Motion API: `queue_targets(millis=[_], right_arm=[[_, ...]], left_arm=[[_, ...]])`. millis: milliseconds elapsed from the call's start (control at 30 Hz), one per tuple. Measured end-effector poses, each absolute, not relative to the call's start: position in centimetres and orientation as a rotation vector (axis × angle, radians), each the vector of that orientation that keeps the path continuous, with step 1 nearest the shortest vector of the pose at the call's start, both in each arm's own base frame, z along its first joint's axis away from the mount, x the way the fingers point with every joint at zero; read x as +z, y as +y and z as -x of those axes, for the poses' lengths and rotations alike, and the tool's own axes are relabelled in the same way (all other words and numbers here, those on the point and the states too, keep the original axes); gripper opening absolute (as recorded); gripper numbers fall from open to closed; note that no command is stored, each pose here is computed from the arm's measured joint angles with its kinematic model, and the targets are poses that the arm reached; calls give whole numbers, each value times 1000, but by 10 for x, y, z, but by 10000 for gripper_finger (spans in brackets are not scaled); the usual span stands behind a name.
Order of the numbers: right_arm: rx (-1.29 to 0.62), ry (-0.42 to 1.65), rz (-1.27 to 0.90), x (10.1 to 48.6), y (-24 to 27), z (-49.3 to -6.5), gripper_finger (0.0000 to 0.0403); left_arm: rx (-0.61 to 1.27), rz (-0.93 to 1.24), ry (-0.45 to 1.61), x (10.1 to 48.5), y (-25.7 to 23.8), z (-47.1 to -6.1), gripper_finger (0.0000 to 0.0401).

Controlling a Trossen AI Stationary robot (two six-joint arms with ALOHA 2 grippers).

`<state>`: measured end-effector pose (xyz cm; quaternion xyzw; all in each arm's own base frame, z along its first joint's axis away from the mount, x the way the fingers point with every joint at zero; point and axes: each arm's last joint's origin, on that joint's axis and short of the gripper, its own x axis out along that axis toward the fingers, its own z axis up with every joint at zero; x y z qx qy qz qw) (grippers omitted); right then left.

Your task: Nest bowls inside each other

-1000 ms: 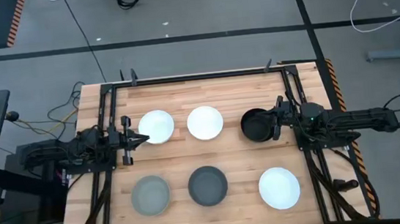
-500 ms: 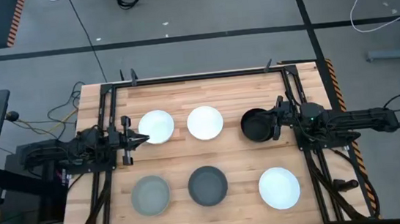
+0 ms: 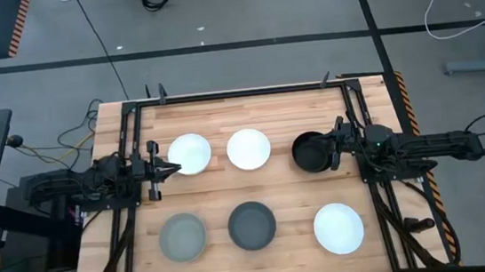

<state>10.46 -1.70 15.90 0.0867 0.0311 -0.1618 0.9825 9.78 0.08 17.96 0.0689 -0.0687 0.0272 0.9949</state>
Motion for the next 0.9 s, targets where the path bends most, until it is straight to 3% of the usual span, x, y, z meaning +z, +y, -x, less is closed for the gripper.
queue_targets(millis=[600,900], right_arm=[[-325,62,-174,159,-17,-105,10],[-323,12,-231,163,-17,-105,10]], left_arm=[[54,-135,-140,180,1,-98,33],[61,22,-184,184,1,-97,29]])
